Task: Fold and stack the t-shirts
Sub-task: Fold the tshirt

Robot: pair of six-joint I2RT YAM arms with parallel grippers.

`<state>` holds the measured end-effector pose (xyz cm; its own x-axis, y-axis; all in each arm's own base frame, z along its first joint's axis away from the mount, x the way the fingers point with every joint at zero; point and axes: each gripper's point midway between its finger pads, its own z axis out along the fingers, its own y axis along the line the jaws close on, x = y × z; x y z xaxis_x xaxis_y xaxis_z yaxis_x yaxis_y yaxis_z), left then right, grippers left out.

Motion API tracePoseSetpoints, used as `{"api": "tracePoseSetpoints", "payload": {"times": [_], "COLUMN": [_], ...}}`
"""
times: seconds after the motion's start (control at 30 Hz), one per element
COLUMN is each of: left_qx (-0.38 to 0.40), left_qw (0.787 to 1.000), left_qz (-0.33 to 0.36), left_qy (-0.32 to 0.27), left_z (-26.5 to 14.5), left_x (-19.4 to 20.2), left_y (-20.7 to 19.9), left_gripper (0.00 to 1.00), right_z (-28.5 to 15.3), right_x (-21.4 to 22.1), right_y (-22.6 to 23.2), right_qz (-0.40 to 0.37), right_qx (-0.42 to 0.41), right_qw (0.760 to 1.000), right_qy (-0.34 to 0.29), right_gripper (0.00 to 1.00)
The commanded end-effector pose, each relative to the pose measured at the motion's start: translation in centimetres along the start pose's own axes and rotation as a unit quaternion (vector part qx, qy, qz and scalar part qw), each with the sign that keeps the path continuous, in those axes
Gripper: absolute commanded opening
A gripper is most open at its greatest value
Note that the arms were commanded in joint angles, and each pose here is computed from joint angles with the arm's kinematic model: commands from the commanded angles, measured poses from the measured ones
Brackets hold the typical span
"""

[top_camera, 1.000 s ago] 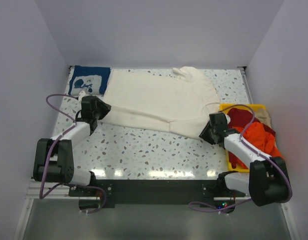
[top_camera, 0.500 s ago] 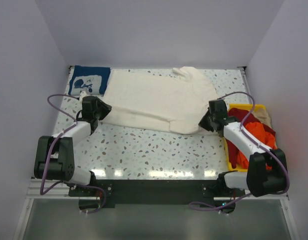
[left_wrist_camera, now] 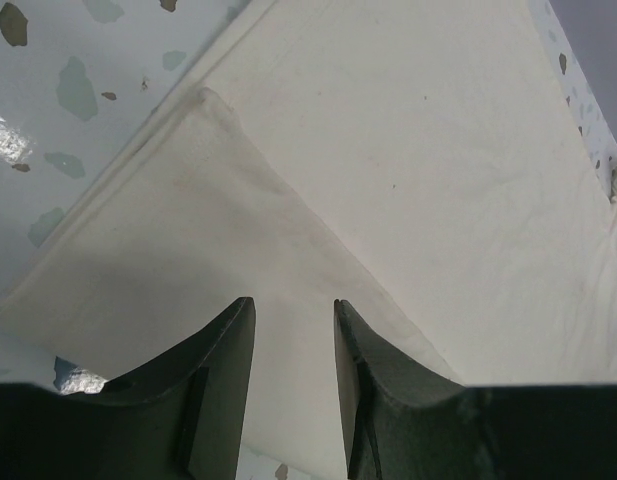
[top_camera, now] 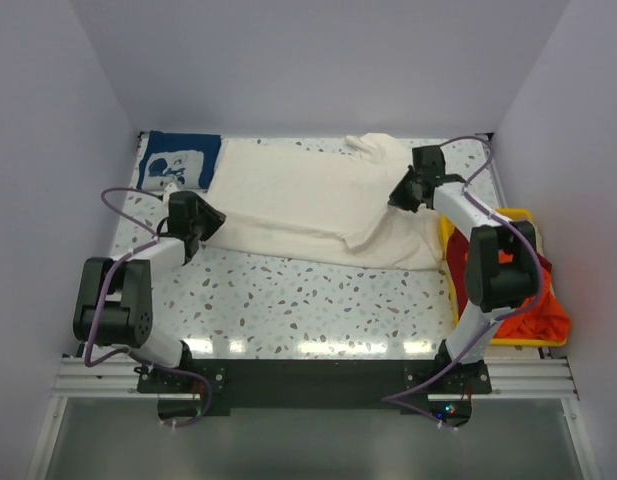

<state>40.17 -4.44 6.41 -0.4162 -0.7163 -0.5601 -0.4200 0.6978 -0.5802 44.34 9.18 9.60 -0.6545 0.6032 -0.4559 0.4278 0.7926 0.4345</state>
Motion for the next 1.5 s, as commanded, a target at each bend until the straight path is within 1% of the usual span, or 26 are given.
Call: {"api": "tracePoseSetpoints", "payload": {"times": [0.0,0.17,0.33,0.37,0.43,0.5,0.57,0.6,0.63,0.7,0.77,0.8,0.87,0.9,0.93,1.2,1.4,1.47], "left_qx": [0.03,0.022,0.013,0.008,-0.015,-0.04,-0.082,-0.095,-0.127,-0.143,-0.164,-0.167,-0.197,-0.2,-0.212,-0.233,-0.241,-0.241], "left_qw": [0.999,0.999,0.999,0.999,0.999,0.997,0.995,0.993,0.99,0.988,0.985,0.984,0.979,0.978,0.976,0.972,0.971,0.97], "left_qz": [-0.002,-0.004,-0.005,-0.005,-0.009,-0.017,-0.016,-0.018,-0.017,-0.013,-0.011,-0.013,-0.01,-0.013,-0.009,-0.006,-0.008,-0.007], "left_qy": [-0.03,-0.026,-0.03,-0.038,-0.042,-0.064,-0.058,-0.073,-0.055,-0.063,-0.054,-0.064,-0.051,-0.057,-0.05,-0.028,-0.014,-0.013], "left_z": [0.5,1.1,1.6,1.8,1.9,2.2,2.7,3.0,2.9,3.6,4.0,4.2,4.5,4.7,4.6,6.8,7.4,7.4], "left_x": [-2.3,-2.1,-2.3,-2.9,-3.2,-4.5,-4.3,-5.6,-5.0,-5.9,-5.6,-6.5,-6.0,-6.7,-6.3,-5.7,-4.8,-4.7], "left_y": [-2.6,-2.3,-2.0,-2.2,-1.7,-1.4,-0.1,-0.5,0.6,0.3,0.8,0.2,1.2,0.8,1.1,1.2,1.4,1.4], "left_gripper": [0.42,0.42,0.42,0.42,0.43,0.44,0.44,0.44,0.44,0.44,0.44,0.44,0.44,0.44,0.43,0.43,0.39,0.36], "right_z": [0.1,2.4,2.6,2.6,2.7,2.4,2.3,2.2,2.2,2.2,2.2,2.3,2.3,2.3,2.3,2.7,3.2,3.3], "right_x": [-2.5,-3.6,-4.1,-4.0,-3.7,-3.5,-3.6,-3.4,-3.4,-3.1,-3.2,-3.1,-3.2,-3.2,-3.1,-2.7,-2.3,-2.3], "right_y": [2.4,3.2,3.4,3.4,3.4,3.0,3.0,2.8,2.9,2.9,3.0,2.9,3.1,3.1,3.2,3.1,2.9,3.0], "right_qz": [0.015,0.038,0.054,0.053,0.052,0.053,0.052,0.052,0.052,0.054,0.055,0.055,0.057,0.058,0.058,0.061,0.063,0.064], "right_qx": [-0.038,-0.057,-0.073,-0.075,-0.077,-0.075,-0.077,-0.076,-0.078,-0.081,-0.084,-0.084,-0.088,-0.089,-0.09,-0.095,-0.097,-0.099], "right_qw": [0.999,0.998,0.996,0.996,0.996,0.996,0.996,0.996,0.995,0.995,0.995,0.995,0.995,0.994,0.994,0.994,0.993,0.993], "right_qy": [-0.005,-0.003,-0.009,-0.007,-0.004,-0.007,-0.012,-0.011,-0.012,-0.01,-0.009,-0.009,-0.009,-0.01,-0.009,-0.004,0.003,0.004], "right_gripper": [0.0,0.0,0.0,0.0,0.0,0.0,0.0,0.0,0.0,0.0,0.0,0.0,0.0,0.0,0.0,0.0,0.0,0.0]}}
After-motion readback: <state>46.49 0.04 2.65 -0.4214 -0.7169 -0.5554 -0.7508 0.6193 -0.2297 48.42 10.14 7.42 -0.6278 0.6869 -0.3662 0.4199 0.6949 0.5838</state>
